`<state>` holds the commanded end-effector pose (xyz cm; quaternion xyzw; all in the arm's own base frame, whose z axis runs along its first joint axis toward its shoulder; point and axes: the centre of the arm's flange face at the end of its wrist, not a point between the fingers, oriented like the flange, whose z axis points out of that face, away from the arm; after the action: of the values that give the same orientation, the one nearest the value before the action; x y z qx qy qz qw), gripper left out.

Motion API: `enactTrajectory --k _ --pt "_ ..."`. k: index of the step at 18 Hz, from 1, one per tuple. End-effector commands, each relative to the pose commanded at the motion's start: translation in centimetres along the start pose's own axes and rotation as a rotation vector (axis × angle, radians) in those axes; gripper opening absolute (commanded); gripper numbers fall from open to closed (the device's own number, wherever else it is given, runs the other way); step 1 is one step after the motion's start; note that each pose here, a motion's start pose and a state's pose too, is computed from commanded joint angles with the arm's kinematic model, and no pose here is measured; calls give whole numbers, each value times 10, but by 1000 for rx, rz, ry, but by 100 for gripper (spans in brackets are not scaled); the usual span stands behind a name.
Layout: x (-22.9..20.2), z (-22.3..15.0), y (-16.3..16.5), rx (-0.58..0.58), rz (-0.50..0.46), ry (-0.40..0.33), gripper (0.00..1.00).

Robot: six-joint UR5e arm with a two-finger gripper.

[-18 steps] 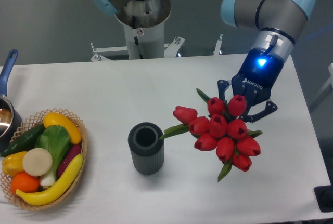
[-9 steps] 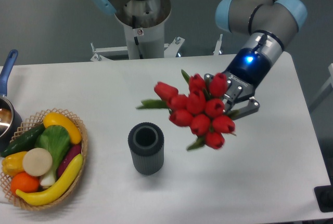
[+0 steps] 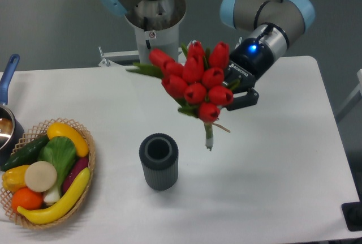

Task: Insert the flowers into the vase
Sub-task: 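Carry the tulip bouquet over the dark grey vase, stems down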

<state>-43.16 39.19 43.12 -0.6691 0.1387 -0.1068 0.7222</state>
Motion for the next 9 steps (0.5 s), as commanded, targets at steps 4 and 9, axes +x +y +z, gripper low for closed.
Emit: enactTrajectory --k 4,9 --pt "8 19 4 14 -16 40 10" --pt "15 35 12 15 -40 69 10"
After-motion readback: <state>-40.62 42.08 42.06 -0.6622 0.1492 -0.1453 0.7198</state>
